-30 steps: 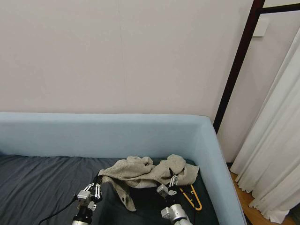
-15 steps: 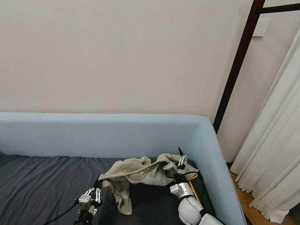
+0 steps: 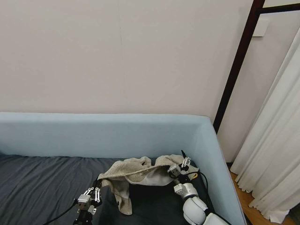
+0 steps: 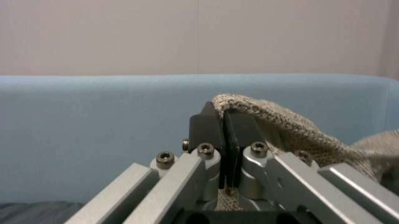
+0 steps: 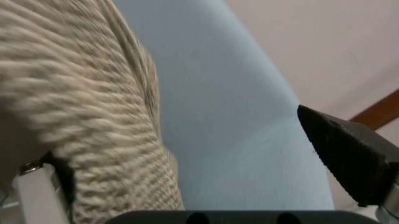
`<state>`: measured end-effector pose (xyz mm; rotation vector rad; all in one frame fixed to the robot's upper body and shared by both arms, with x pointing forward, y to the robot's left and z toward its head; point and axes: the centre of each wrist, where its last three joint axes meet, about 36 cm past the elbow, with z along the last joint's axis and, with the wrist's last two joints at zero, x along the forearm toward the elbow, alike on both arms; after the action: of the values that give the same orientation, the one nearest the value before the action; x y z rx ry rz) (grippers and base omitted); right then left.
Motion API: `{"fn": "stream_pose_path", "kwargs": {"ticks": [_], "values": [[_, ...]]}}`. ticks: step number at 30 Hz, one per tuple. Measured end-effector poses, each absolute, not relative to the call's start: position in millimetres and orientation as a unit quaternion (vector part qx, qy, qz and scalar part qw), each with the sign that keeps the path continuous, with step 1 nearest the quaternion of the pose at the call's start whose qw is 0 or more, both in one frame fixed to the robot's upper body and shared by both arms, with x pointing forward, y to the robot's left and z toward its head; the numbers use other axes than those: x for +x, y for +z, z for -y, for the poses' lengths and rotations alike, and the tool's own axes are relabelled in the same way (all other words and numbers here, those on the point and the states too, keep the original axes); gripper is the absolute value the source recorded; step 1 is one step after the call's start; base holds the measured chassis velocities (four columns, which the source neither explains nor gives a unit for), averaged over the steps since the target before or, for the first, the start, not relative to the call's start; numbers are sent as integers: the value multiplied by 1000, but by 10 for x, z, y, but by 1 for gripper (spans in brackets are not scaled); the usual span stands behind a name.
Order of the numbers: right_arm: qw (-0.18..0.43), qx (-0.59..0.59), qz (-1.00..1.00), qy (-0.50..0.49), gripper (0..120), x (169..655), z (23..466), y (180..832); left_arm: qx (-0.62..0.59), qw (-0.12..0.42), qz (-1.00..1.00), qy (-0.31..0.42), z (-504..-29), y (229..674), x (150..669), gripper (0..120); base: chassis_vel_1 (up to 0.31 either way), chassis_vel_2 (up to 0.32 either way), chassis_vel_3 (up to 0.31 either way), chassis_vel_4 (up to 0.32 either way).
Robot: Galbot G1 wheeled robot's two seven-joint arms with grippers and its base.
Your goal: Pick up the clothes from the sofa and hang them on the clothes hanger.
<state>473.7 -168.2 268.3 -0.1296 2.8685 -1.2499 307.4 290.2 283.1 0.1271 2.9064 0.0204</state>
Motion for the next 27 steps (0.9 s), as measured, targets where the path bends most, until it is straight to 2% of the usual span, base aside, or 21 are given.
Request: {"fn": "stream_pose_path", "kwargs": {"ticks": [3,13,20,23,27], "values": [[-25,-27,-910,-414,100,4745,1763,2567,41,120,-992,6,-2907,2867,3072,0,0,0,0,0],[-40,-6,-900,-435,100,4735,2017,2517,30,126,-991,9,-2963,2910,3090,0,0,0,0,0],[-13,-17,-902,-431,100,4595,2064,2493,29,127,-991,7,-2954,2911,3102,0,0,0,0,0],[12,-27,-897,-440,95,4526,2073,2480,29,127,-991,7,-2951,2906,3102,0,0,0,0,0],[35,-40,-894,-444,78,4447,2037,2484,29,126,-992,8,-2959,2900,3099,0,0,0,0,0]]}}
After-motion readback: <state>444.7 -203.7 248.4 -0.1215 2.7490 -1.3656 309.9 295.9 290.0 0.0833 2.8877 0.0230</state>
